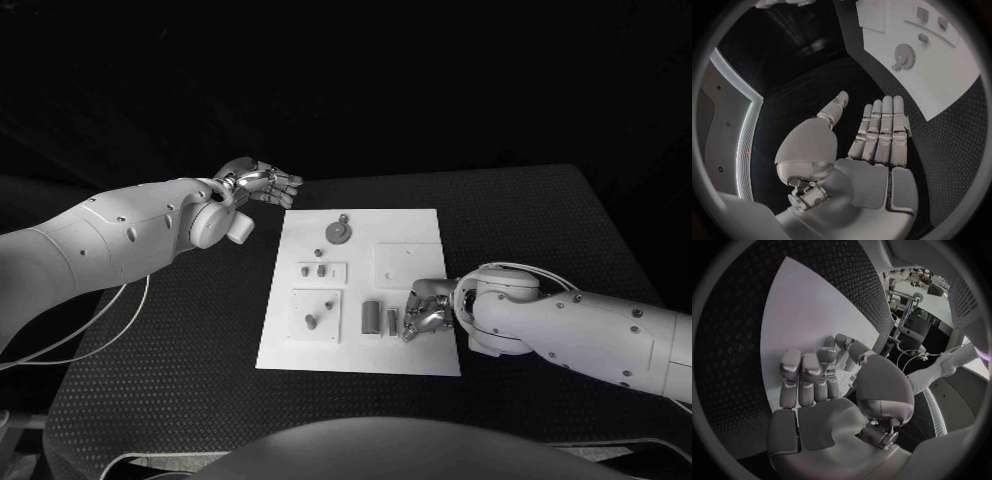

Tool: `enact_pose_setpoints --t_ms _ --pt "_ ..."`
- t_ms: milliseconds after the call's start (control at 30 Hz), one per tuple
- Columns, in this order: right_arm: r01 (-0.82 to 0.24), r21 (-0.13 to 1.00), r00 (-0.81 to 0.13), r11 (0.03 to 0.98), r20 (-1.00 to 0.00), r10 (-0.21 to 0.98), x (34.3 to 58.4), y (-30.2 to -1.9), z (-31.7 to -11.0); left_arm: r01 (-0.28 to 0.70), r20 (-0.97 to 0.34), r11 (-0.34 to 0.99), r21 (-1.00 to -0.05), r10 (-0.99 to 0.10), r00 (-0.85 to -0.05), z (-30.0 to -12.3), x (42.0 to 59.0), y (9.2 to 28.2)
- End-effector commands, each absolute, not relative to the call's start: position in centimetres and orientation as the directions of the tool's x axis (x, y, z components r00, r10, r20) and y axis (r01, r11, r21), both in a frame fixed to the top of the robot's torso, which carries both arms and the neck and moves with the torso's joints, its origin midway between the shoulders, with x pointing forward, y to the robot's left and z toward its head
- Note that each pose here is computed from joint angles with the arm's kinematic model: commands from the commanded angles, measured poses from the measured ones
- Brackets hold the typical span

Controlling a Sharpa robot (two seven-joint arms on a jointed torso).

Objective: Assemble the parts on the task board

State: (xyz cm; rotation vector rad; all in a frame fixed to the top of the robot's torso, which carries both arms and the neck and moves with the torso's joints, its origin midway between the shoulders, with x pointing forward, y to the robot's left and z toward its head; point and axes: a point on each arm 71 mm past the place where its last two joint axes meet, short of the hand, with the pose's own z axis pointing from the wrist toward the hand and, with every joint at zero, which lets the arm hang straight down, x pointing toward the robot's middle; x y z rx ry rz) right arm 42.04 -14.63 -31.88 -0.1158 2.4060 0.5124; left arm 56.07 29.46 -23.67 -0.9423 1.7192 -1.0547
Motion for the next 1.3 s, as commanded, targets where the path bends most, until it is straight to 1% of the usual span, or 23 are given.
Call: enact_pose_setpoints --t_ms 33,367,633,767,1000,1300 --pt "-0.191 0.388 -0.802 0.902 -0.592 0.085 41.5 -14.4 -31.8 -0.143 -0.286 0.348 -0.927 -0.898 -0.335 -23.6 56.1 29.3" --pt "-0.184 0.409 -0.780 0.894 -0.614 0.121 41.7 -14.5 -31.1 -0.144 -0.286 0.348 -0.926 -0.898 -0.334 -23.6 56.0 29.3" --pt "-0.197 0.400 -0.775 0.895 -0.623 0.108 41.8 -14.3 -31.1 -0.144 -0.285 0.348 -0.926 -0.898 -0.336 -23.6 56.0 29.3" --pt "-0.231 0.382 -0.763 0.895 -0.642 0.077 41.9 -13.9 -31.1 -0.144 -0.285 0.348 -0.926 -0.898 -0.336 -23.6 56.1 29.3" --pt "-0.238 0.390 -0.771 0.890 -0.633 0.071 41.8 -13.2 -31.1 -0.145 -0.284 0.348 -0.926 -0.897 -0.338 -23.6 56.1 29.2" --pt "-0.235 0.391 -0.770 0.890 -0.634 0.076 41.9 -13.3 -31.1 -0.146 -0.284 0.348 -0.926 -0.897 -0.338 -23.6 56.0 29.2"
